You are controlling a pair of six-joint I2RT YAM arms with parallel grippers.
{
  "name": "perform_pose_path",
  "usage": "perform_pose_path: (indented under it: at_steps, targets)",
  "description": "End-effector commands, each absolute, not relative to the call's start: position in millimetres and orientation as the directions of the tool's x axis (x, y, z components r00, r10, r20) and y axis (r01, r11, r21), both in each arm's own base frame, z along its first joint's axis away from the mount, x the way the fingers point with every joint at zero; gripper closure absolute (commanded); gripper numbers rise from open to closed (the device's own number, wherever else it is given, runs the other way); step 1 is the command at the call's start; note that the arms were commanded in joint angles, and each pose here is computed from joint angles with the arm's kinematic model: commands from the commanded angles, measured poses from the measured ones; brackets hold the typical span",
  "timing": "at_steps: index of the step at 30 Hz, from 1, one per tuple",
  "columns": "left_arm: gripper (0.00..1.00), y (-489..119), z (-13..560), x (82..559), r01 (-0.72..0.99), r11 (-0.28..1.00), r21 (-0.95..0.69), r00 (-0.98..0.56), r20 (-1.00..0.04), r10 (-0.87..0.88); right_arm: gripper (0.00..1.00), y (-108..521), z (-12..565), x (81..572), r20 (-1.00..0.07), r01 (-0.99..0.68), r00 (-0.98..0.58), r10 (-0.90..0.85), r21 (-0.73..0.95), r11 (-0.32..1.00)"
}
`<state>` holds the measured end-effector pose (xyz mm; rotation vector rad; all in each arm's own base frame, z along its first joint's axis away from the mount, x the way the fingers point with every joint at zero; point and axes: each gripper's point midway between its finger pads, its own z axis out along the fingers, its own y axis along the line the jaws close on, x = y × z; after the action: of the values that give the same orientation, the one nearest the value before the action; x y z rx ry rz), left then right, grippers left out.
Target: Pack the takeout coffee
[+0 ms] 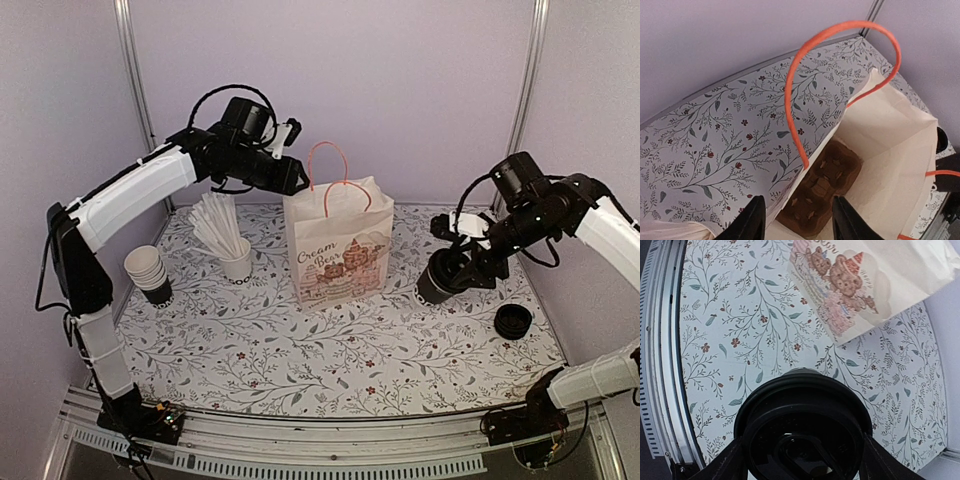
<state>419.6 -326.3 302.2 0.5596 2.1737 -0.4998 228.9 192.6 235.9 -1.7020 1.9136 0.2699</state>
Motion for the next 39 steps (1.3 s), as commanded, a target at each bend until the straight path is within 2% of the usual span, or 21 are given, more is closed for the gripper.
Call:
perform_pose_path:
  at_steps: [1, 8, 19, 22, 26, 27, 32, 39]
  targets:
    - [0.54, -329, 304, 421, 0.595, 0.79, -0.148, -0.553, -0.788, 0.27, 0.43, 176, 271, 240, -0.609, -0.945, -0.024, -0.793, -0.245, 0.216]
    - [0.66, -335, 297, 434, 0.626, 0.769, -0.129, -0.539, -0.784, 0.308, 0.44, 173, 293, 255, -0.643, -0.933, -0.007, -0.766, -0.272, 0.237]
    - [0.67, -338, 269, 441, 0.669, 0.74, -0.073, -0.539, -0.733, 0.415, 0.43, 180, 333, 274, -0.698, -0.888, 0.055, -0.714, -0.361, 0.285]
    - [0.78, -341, 266, 442, 0.679, 0.731, -0.073, -0.534, -0.732, 0.423, 0.43, 183, 356, 276, -0.722, -0.855, 0.122, -0.682, -0.425, 0.298]
    - [0.98, -348, 272, 436, 0.717, 0.692, -0.078, -0.503, -0.746, 0.437, 0.44, 185, 391, 281, -0.738, -0.81, 0.181, -0.65, -0.487, 0.326]
    - [1.0, -349, 273, 434, 0.723, 0.686, -0.075, -0.496, -0.749, 0.44, 0.45, 185, 397, 284, -0.74, -0.8, 0.19, -0.645, -0.497, 0.335]
    - [1.0, -357, 283, 414, 0.76, 0.647, -0.058, -0.452, -0.762, 0.463, 0.45, 191, 429, 286, -0.752, -0.772, 0.255, -0.608, -0.537, 0.34]
    - [1.0, -375, 300, 363, 0.822, 0.562, -0.095, -0.42, -0.768, 0.484, 0.44, 203, 478, 270, -0.767, -0.771, 0.371, -0.524, -0.569, 0.286]
